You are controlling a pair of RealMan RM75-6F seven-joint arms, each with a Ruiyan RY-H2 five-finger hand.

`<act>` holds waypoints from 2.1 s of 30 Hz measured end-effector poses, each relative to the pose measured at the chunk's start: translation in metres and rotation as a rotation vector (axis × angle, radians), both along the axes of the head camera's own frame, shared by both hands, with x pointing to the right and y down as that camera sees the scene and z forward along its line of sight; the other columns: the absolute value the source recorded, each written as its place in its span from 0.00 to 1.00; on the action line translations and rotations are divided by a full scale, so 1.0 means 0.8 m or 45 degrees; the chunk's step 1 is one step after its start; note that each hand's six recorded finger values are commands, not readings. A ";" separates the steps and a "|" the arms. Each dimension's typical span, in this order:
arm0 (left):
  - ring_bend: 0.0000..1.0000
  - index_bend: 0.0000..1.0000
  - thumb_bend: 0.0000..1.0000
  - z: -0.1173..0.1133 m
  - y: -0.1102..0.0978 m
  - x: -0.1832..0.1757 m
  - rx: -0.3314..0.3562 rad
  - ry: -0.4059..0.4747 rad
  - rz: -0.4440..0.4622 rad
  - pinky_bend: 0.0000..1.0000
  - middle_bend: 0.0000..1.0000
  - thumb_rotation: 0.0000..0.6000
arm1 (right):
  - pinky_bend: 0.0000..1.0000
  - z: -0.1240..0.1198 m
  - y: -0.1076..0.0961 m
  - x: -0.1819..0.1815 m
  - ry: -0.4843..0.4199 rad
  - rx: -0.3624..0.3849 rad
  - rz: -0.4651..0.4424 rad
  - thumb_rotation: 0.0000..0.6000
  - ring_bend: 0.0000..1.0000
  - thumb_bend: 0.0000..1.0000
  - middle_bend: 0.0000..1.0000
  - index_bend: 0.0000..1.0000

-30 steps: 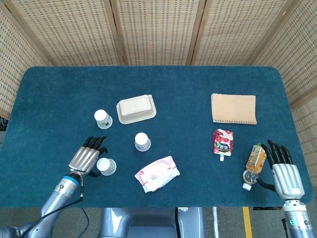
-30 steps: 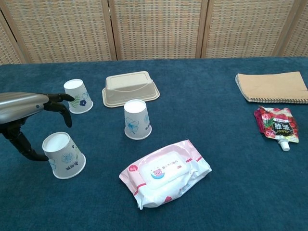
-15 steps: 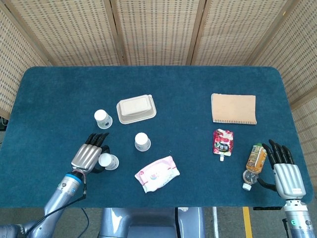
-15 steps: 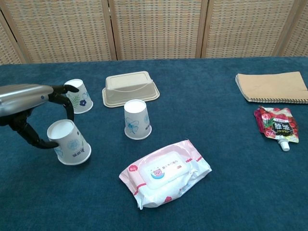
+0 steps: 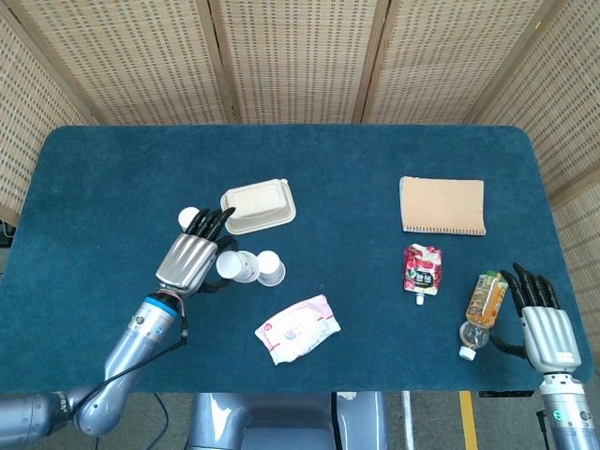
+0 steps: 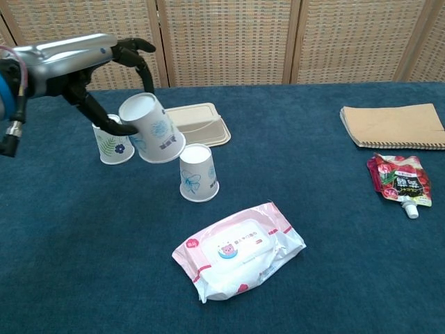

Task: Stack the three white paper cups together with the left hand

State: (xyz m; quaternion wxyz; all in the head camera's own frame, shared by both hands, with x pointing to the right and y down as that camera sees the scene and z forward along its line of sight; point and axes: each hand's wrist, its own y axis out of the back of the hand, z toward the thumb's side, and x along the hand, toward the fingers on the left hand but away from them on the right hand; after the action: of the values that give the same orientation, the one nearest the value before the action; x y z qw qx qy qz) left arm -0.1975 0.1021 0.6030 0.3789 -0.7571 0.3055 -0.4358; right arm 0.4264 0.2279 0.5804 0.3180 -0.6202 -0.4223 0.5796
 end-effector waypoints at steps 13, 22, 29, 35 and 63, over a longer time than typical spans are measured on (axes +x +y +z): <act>0.00 0.45 0.31 0.022 -0.015 0.053 -0.035 -0.019 0.046 0.00 0.00 1.00 | 0.00 0.010 -0.006 0.023 0.010 -0.024 0.073 1.00 0.00 0.00 0.00 0.10; 0.00 0.30 0.25 0.038 -0.016 0.058 -0.077 -0.082 0.057 0.00 0.00 1.00 | 0.00 0.015 -0.006 0.027 0.018 -0.035 0.087 1.00 0.00 0.00 0.00 0.10; 0.00 0.12 0.13 0.051 -0.014 0.051 -0.110 -0.154 0.053 0.00 0.00 1.00 | 0.00 0.015 -0.006 0.029 0.018 -0.035 0.089 1.00 0.00 0.00 0.00 0.10; 0.00 0.14 0.13 0.046 -0.024 0.024 -0.092 -0.162 -0.021 0.00 0.00 1.00 | 0.00 0.014 -0.004 0.026 0.017 -0.035 0.080 1.00 0.00 0.00 0.00 0.10; 0.00 0.26 0.14 0.094 -0.100 -0.159 -0.090 -0.510 -0.314 0.00 0.00 1.00 | 0.00 0.029 0.000 0.030 0.070 -0.084 0.084 1.00 0.00 0.00 0.00 0.11</act>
State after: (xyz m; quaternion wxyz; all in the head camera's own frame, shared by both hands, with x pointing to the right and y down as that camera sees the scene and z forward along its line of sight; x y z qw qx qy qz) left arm -0.3248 0.0223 0.6786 0.3490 -0.6252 0.2991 -0.6307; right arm 0.4502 0.2278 0.6033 0.2898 -0.5999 -0.4143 0.6200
